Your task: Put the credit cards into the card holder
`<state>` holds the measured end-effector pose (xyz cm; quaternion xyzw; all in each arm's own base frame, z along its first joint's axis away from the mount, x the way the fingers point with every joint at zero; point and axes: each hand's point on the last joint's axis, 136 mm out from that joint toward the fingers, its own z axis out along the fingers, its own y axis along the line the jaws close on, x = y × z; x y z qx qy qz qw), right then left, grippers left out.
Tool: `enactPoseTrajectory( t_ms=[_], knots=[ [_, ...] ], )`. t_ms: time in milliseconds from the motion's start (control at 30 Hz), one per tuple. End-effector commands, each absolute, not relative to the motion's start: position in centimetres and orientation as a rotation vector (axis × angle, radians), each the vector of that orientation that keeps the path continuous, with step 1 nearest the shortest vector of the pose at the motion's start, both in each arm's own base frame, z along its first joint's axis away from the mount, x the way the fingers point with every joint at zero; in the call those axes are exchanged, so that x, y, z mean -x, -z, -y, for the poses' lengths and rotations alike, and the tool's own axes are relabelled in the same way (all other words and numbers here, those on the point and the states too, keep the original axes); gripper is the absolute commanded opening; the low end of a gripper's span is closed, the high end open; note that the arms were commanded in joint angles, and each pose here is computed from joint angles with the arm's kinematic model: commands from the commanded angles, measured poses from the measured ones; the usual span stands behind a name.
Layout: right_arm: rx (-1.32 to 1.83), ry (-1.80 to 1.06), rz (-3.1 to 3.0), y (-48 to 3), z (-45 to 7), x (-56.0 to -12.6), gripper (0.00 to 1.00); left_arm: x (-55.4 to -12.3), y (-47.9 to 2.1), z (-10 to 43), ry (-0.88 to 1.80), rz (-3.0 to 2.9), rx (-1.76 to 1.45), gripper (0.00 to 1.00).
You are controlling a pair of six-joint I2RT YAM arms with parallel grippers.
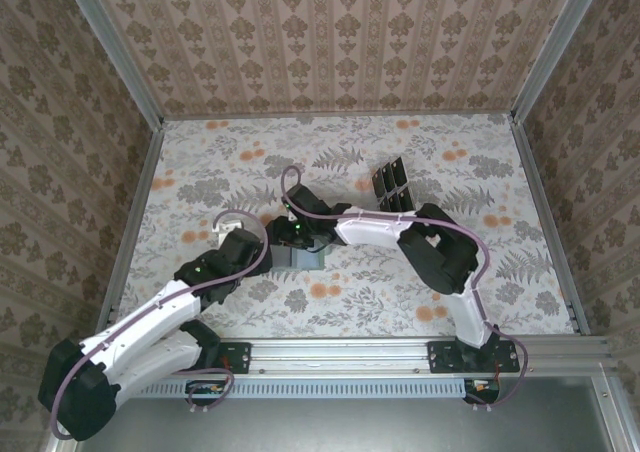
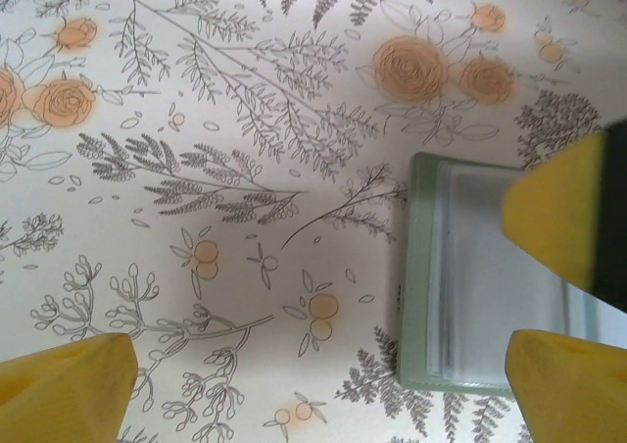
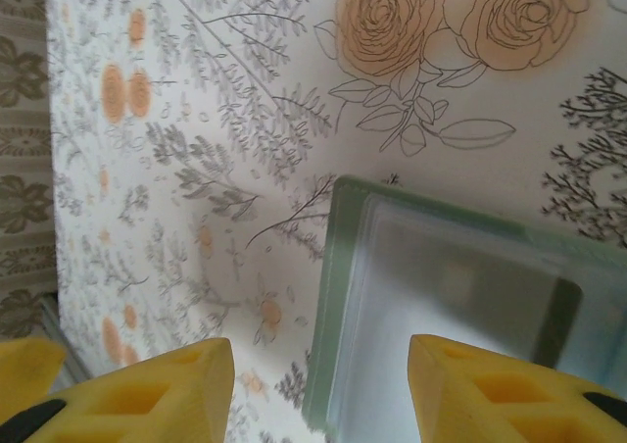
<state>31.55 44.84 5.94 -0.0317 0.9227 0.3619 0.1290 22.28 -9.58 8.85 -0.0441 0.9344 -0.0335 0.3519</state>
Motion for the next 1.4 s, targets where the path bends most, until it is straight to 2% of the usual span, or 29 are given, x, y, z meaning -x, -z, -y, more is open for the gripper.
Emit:
enactPoseTrajectory(
  t_ms=[0, 200, 400, 533, 700, 833, 967, 1133, 1367],
  knots=[
    [0.133, -0.965, -2.78, -2.5, -45.1, -30.1, 0.52, -22.7, -9.2, 10.1, 0.138, -2.396, 0.154, 1.0],
    [0.152, -0.998, -2.756, -3.0, -45.5, -30.3, 0.52, -22.7, -9.1, 10.1, 0.143, -2.4, 0.148, 1.0],
    [0.235, -1.055, -2.647, -8.5, -45.2, -31.3, 0.52, -22.8, -8.6, 10.3, 0.148, -2.416, 0.135, 1.0],
    [0.237, -1.0, -2.564, -13.1, -42.0, -32.6, 0.52, -23.0, -8.5, 10.5, 0.14, -2.435, 0.13, 1.0],
    [0.227, -0.698, -2.593, -14.8, -34.5, -33.9, 0.51, -24.0, -8.4, 11.0, 0.145, -2.478, 0.096, 1.0],
    [0.236, -0.313, -2.639, -14.4, -26.6, -34.9, 0.48, -25.0, -8.1, 11.2, 0.139, -2.521, 0.066, 1.0],
    [0.239, -0.009, -2.681, -13.7, -20.7, -35.5, 0.4, -25.8, -8.2, 11.2, 0.124, -2.532, 0.041, 1.0],
    [0.27, 0.257, -2.706, -12.4, -17.1, -35.7, 0.3, -26.5, -8.7, 11.1, 0.133, -2.506, 0.042, 1.0],
    [0.298, 0.441, -2.731, -10.4, -15.1, -35.7, 0.27, -27.1, -9.4, 10.6, 0.128, -2.43, 0.047, 1.0]
  ],
)
